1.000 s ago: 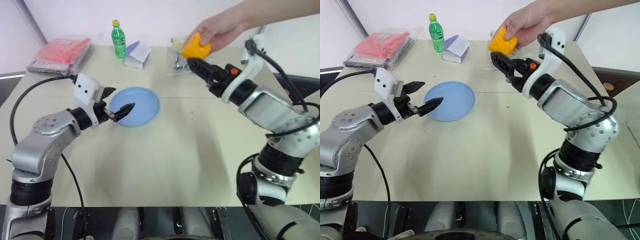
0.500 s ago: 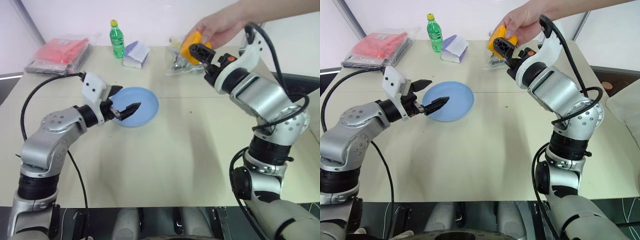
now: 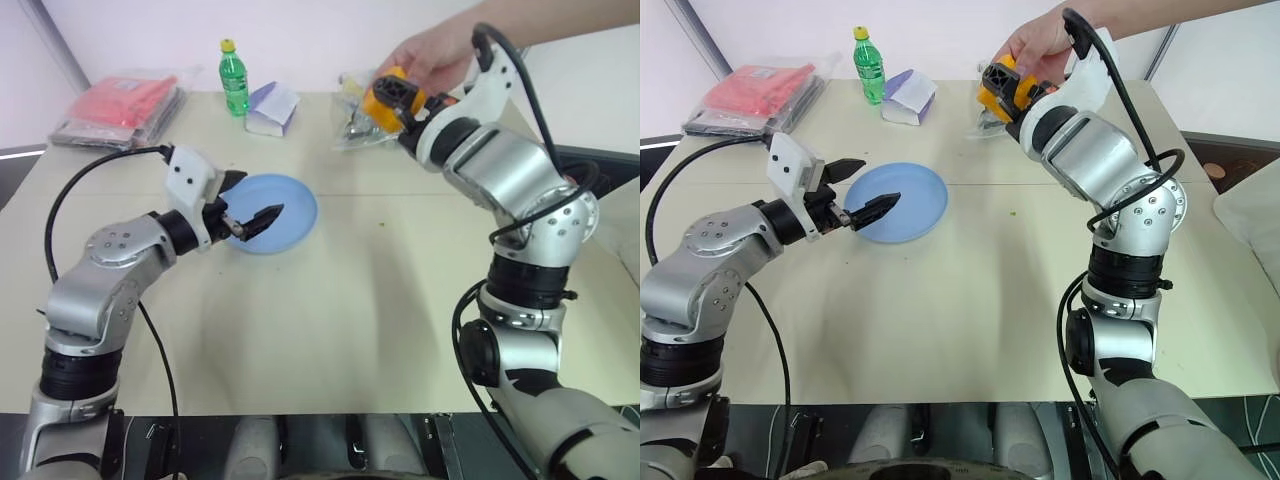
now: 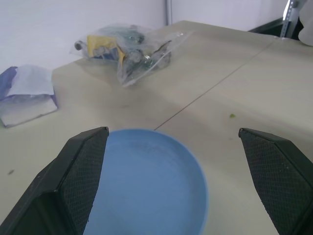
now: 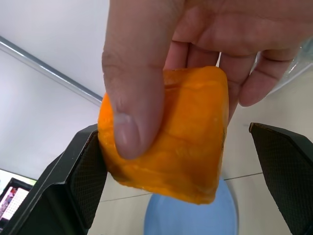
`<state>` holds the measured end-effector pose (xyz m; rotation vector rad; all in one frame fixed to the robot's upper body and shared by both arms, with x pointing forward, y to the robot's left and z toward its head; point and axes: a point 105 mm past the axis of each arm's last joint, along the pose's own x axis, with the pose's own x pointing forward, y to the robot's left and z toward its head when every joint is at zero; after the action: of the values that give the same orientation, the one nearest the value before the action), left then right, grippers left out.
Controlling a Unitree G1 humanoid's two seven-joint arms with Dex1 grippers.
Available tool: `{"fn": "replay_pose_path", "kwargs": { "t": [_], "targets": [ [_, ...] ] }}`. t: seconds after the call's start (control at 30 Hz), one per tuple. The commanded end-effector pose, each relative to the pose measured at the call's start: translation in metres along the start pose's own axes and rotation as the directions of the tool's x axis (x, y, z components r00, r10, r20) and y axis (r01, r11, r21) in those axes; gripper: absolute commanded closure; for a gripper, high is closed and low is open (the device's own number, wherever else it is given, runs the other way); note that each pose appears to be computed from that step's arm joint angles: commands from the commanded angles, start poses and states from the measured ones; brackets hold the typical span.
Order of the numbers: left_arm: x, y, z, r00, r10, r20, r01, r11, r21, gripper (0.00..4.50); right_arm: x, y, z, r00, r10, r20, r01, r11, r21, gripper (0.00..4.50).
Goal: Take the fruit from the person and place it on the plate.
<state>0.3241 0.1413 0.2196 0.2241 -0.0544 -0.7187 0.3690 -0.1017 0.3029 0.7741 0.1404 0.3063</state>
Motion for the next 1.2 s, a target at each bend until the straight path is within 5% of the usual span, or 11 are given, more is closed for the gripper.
{"fn": "replay_pose_path", "kwargs": {
  "t": [0.03,0.2,0.23,0.47,0.87,1.2],
  "targets": [
    [-0.003,-0.002,0.012,0.999,0.004,0.041,-0.005,0.999,0.041,0.01,0.0,0.012,0.009,0.999,0.032,0.039,-0.032,0.999,-0.002,0.26],
    [-0.004,-0.001,0.013,0.999,0.01,0.041,-0.012,0.999,0.041,0.0,0.001,0.012,0.008,0.998,0.039,0.043,-0.039,0.999,-0.003,2.39],
    [-0.004,-0.001,0.013,0.999,0.013,0.04,-0.015,0.999,0.042,0.0,0.001,0.013,0.008,0.998,0.042,0.043,-0.042,0.999,-0.004,2.49],
    [-0.014,0.006,0.008,0.998,0.058,0.017,-0.059,0.998,0.023,0.0,0.001,0.014,-0.004,0.996,0.091,-0.017,-0.092,0.989,-0.119,2.49],
    [-0.05,0.012,-0.008,0.985,0.156,-0.076,-0.158,0.987,-0.014,0.0,0.029,-0.008,-0.134,0.901,0.131,-0.415,-0.289,0.892,-0.347,2.49],
    [-0.076,0.01,-0.015,0.964,0.227,-0.135,-0.231,0.973,-0.013,0.0,0.069,-0.019,-0.19,0.882,0.133,-0.451,-0.376,0.775,-0.507,2.49]
  ]
}}
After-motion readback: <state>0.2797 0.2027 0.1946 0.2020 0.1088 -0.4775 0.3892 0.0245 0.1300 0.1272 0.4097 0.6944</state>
